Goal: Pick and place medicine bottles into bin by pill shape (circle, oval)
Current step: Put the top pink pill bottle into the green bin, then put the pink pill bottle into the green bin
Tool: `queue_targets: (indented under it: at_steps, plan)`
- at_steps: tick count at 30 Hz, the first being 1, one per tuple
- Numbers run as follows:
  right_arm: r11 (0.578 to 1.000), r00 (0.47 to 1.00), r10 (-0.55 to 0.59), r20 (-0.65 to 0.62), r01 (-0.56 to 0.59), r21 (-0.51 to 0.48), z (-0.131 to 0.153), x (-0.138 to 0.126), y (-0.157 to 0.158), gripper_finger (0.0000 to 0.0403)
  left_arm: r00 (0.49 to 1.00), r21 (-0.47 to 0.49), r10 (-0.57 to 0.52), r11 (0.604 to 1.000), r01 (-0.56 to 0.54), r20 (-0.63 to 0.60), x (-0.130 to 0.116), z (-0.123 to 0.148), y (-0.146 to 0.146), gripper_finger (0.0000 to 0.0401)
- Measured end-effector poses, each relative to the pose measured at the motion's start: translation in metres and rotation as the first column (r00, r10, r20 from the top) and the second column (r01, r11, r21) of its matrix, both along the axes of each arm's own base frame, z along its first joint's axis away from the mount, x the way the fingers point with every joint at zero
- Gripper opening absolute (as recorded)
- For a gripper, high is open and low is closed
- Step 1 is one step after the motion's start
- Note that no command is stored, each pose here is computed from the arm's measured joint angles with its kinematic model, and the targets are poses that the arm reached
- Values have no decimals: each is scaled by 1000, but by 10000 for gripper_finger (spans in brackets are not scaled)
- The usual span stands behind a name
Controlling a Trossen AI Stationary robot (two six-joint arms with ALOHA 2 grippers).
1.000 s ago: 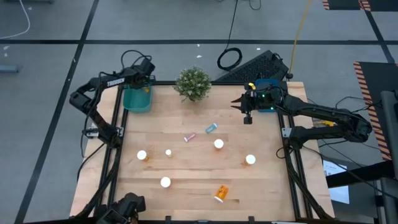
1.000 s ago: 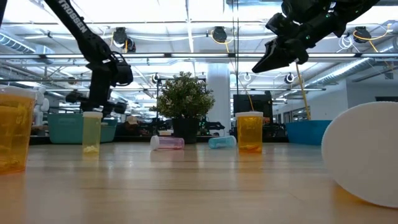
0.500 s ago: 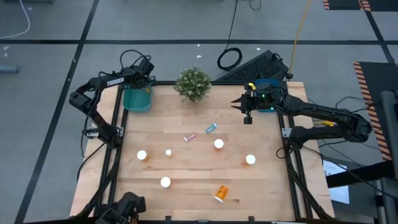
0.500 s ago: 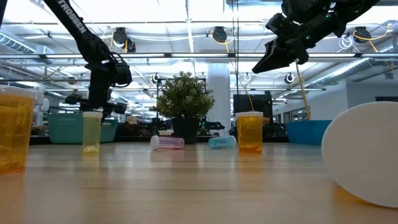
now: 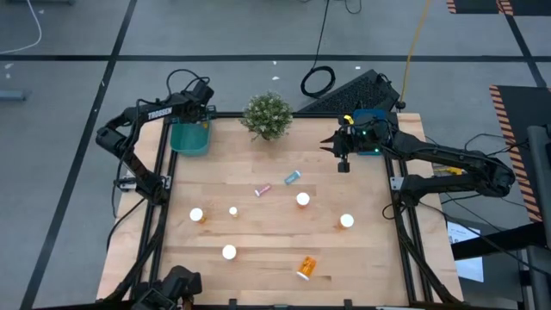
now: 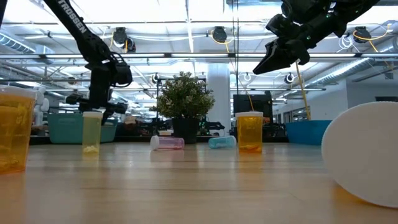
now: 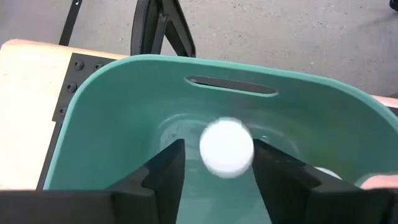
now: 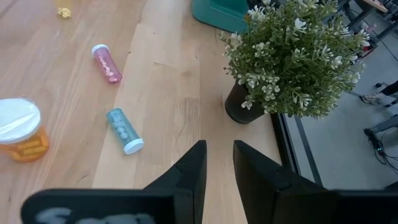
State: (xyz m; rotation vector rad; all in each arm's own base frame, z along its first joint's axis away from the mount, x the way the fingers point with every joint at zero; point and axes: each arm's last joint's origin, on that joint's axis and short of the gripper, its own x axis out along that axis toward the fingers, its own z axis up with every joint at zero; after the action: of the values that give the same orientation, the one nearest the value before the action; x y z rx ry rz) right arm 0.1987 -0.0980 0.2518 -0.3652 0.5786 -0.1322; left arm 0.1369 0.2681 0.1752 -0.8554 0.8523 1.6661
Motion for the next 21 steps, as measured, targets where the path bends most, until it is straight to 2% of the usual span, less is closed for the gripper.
queue_targets:
  at_steps: [10, 16, 21]
  plan:
    - [1000, 1000, 0, 0, 0, 0, 0, 0, 0, 75, 999, 23, -45, 999, 45, -6, -1, 10, -2, 195]
    - [1000, 1000, 0, 0, 0, 0, 0, 0, 0, 75, 995, 94, -104, 990, 102, 12, -2, 36, -11, 195]
    - [1000, 1000, 0, 1, 0, 1, 0, 0, 0, 75, 983, 171, -185, 968, 183, -1, -3, 63, -25, 195]
